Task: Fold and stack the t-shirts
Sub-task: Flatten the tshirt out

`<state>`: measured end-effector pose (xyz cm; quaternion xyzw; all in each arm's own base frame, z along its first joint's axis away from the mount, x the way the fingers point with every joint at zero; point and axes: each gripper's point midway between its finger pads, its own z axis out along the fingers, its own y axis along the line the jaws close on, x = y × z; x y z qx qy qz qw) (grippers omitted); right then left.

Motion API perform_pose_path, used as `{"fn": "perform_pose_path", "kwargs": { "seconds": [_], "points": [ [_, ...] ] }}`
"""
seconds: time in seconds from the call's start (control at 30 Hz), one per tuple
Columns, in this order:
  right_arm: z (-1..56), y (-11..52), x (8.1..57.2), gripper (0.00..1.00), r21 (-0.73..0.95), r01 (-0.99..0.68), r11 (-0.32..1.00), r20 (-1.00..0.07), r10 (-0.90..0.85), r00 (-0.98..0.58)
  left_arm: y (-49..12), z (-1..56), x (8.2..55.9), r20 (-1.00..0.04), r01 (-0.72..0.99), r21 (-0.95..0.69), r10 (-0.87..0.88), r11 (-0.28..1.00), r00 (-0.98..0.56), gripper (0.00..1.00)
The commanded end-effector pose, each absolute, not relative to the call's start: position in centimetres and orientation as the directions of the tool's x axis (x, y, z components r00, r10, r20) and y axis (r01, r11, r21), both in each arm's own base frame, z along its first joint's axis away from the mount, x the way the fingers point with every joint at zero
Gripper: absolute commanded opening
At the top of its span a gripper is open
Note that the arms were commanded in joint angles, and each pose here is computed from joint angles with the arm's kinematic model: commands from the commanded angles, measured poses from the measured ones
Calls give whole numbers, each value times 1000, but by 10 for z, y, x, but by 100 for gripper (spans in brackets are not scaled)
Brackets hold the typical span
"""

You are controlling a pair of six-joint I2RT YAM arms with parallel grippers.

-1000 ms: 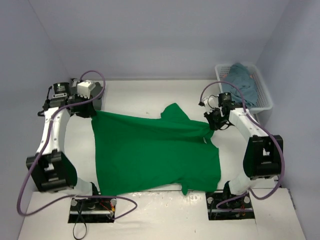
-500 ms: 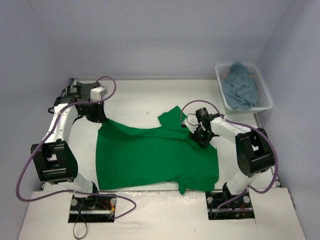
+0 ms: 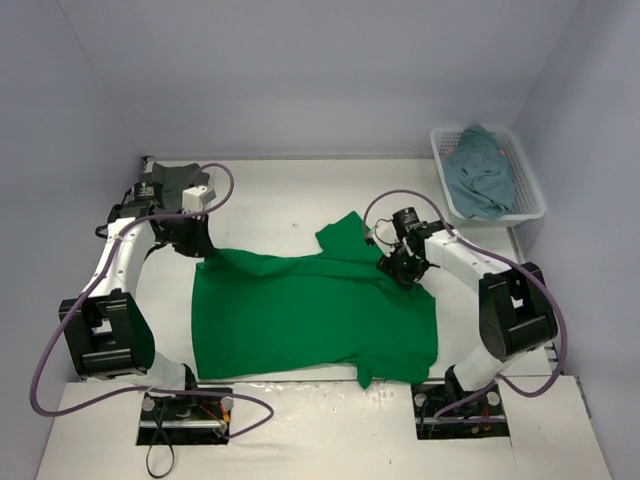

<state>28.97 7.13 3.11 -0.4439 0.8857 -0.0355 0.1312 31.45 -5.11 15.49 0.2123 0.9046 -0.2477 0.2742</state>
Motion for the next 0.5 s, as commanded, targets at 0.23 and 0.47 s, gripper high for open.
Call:
{"fn": "perform_pose_path", "kwargs": {
  "seconds": [0.23,0.47],
  "points": [
    [141,104,337,57,-256,-701,666,-512,-708,-486,-52,168,315,-662,558,-285,261,779,-702,0],
    [122,113,374,47,-74,-727,683,-568,-627,-532,-55,169,316,-671,549,-301,236,780,-703,0]
  ]
}}
